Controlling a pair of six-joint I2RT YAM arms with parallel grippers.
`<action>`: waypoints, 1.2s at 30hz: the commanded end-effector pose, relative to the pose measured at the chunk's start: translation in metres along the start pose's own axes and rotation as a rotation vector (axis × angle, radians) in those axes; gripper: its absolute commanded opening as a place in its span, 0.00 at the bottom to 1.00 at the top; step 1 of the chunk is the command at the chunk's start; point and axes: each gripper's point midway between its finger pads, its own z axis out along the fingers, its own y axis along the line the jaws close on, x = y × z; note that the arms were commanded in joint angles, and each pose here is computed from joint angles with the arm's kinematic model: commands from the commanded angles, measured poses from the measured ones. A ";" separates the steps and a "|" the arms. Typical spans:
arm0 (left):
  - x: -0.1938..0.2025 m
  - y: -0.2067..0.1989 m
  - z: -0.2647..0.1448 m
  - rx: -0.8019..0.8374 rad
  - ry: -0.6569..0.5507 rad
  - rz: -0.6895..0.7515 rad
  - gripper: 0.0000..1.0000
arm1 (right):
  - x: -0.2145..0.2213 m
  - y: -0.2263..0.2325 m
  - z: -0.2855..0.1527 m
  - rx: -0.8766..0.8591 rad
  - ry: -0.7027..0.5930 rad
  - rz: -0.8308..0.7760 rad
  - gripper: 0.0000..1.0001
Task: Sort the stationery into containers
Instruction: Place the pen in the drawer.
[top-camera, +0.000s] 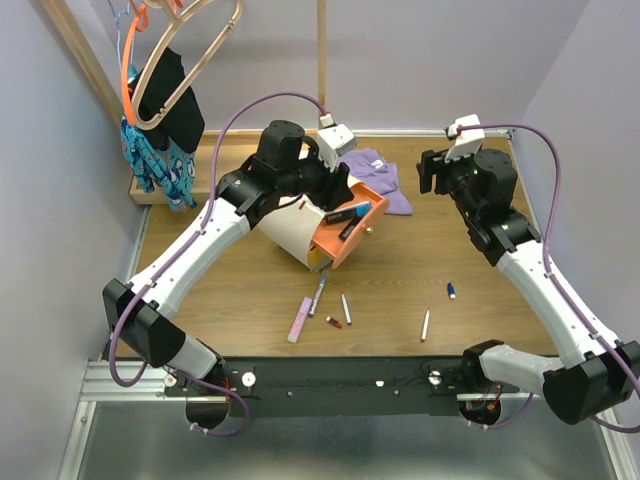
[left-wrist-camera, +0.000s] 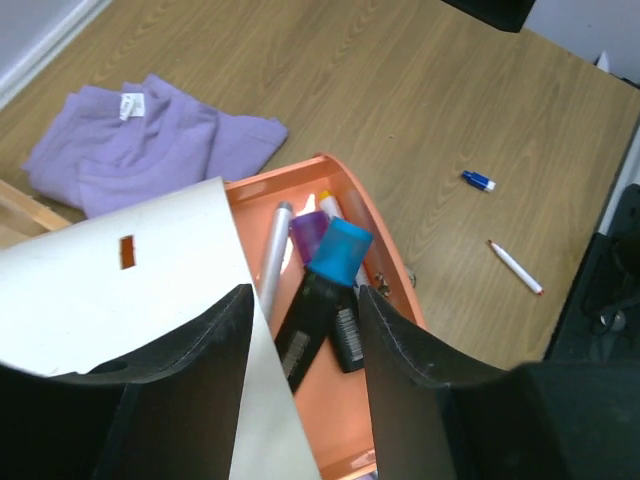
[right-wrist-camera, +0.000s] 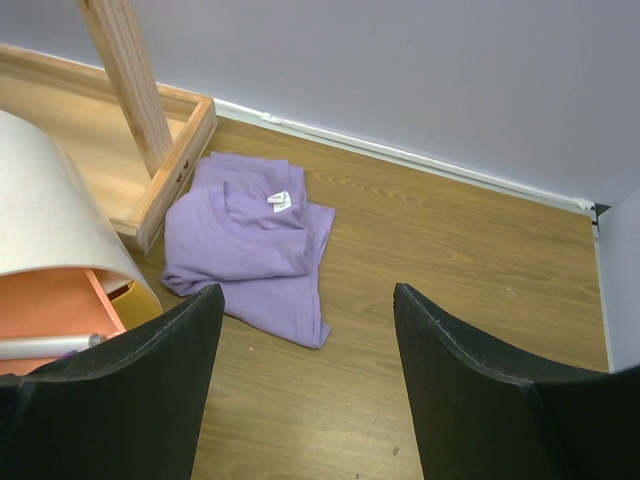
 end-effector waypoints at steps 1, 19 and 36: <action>-0.030 0.004 -0.025 -0.071 -0.068 0.109 0.61 | -0.008 -0.002 -0.005 -0.004 -0.024 0.000 0.76; 0.002 0.123 -0.233 -0.830 -0.173 0.001 0.80 | -0.037 0.166 -0.110 -1.014 0.000 -0.568 0.75; 0.052 0.176 -0.334 -1.152 -0.354 -0.526 0.89 | 0.111 0.366 -0.151 -1.632 0.068 -1.163 0.75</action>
